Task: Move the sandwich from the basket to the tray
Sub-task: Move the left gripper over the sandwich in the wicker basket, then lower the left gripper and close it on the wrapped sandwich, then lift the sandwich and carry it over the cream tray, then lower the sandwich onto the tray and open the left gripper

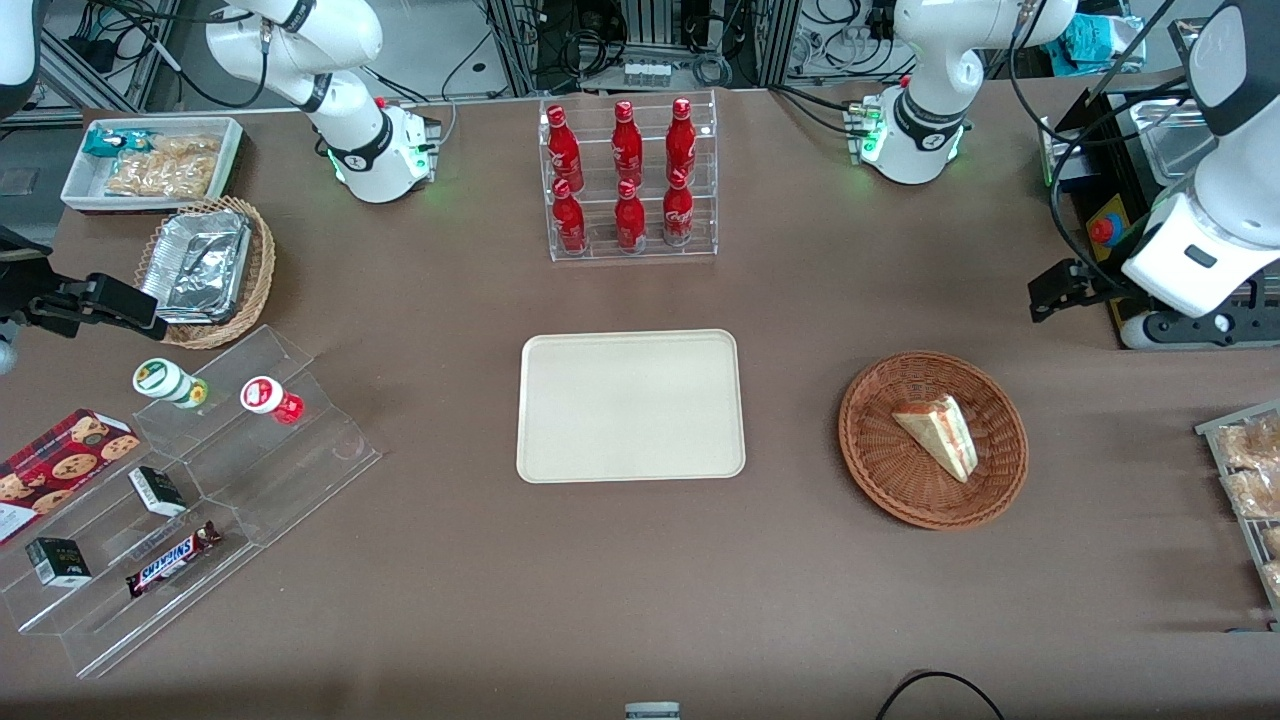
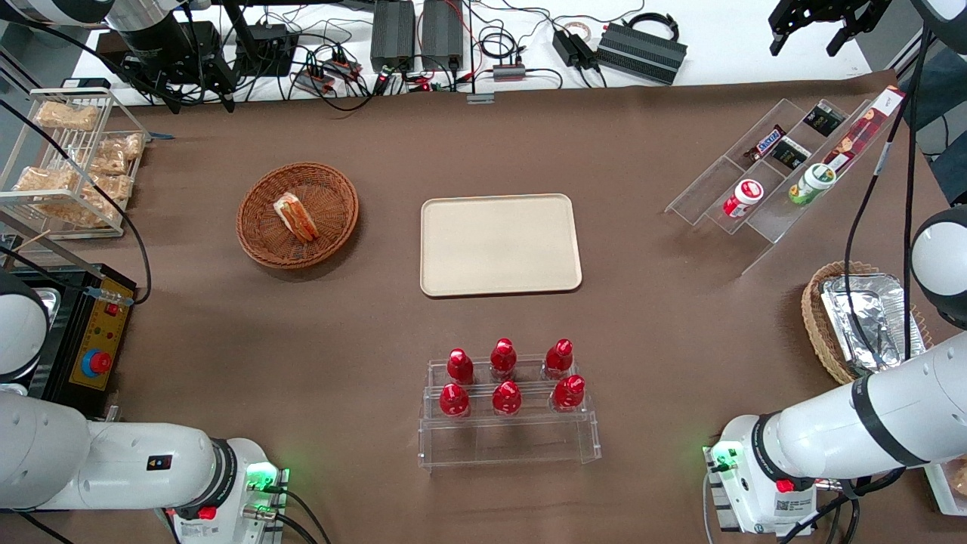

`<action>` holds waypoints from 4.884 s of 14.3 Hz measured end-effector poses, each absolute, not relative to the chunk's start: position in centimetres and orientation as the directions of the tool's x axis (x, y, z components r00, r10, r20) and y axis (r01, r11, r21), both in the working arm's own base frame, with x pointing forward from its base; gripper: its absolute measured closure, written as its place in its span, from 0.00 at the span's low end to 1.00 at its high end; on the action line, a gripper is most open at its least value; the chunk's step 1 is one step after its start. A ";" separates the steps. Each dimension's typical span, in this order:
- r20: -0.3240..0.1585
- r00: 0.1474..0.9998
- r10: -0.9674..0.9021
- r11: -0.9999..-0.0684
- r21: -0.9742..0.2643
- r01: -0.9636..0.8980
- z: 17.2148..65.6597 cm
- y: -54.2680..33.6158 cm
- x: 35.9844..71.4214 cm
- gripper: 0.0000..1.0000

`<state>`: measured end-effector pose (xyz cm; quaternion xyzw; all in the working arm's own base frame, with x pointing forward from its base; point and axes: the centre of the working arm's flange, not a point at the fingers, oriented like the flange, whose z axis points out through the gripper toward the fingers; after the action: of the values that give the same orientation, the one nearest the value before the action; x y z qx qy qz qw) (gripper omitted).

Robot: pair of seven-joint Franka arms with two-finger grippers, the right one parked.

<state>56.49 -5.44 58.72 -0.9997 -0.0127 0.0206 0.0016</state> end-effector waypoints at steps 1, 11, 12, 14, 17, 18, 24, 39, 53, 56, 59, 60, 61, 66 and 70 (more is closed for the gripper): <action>-0.045 0.998 0.035 -0.999 -0.003 0.035 58.6 -5.5 56.7 0.00; -0.143 0.987 0.067 -0.998 -0.013 0.066 43.3 -5.9 58.6 0.00; -0.120 0.990 0.072 -0.997 -0.009 0.071 41.3 -5.9 58.4 0.00; -0.082 0.988 0.128 -0.992 -0.007 0.128 37.8 -5.8 57.8 0.00; -0.022 0.947 0.319 -0.948 0.003 0.319 34.7 -6.0 56.9 0.00; -0.009 0.919 0.394 -0.919 0.010 0.394 34.0 -6.2 56.6 0.00; 0.002 0.663 0.749 -0.663 0.037 0.748 29.4 -8.2 56.5 0.00; -0.066 0.798 0.599 -0.800 -0.091 0.593 31.5 -11.9 58.3 0.84; -0.071 0.979 0.191 -0.982 -0.026 0.189 29.8 -44.1 52.6 0.86; -0.057 0.980 0.191 -0.982 0.003 0.191 27.8 -49.1 50.4 0.86; -0.039 0.981 0.191 -0.981 0.037 0.193 25.4 -52.8 48.0 0.86; -0.039 0.981 0.188 -0.981 0.041 0.190 24.7 -53.6 47.3 0.86; -0.039 0.982 0.186 -0.981 0.042 0.187 24.1 -54.2 46.8 0.86; -0.026 0.981 0.193 -0.980 0.053 0.194 24.2 -54.6 47.6 0.62; -0.010 0.980 0.198 -0.978 0.061 0.198 27.2 -54.5 48.5 0.22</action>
<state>48.46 -54.51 27.19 -0.9945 -0.0997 0.0017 -0.0311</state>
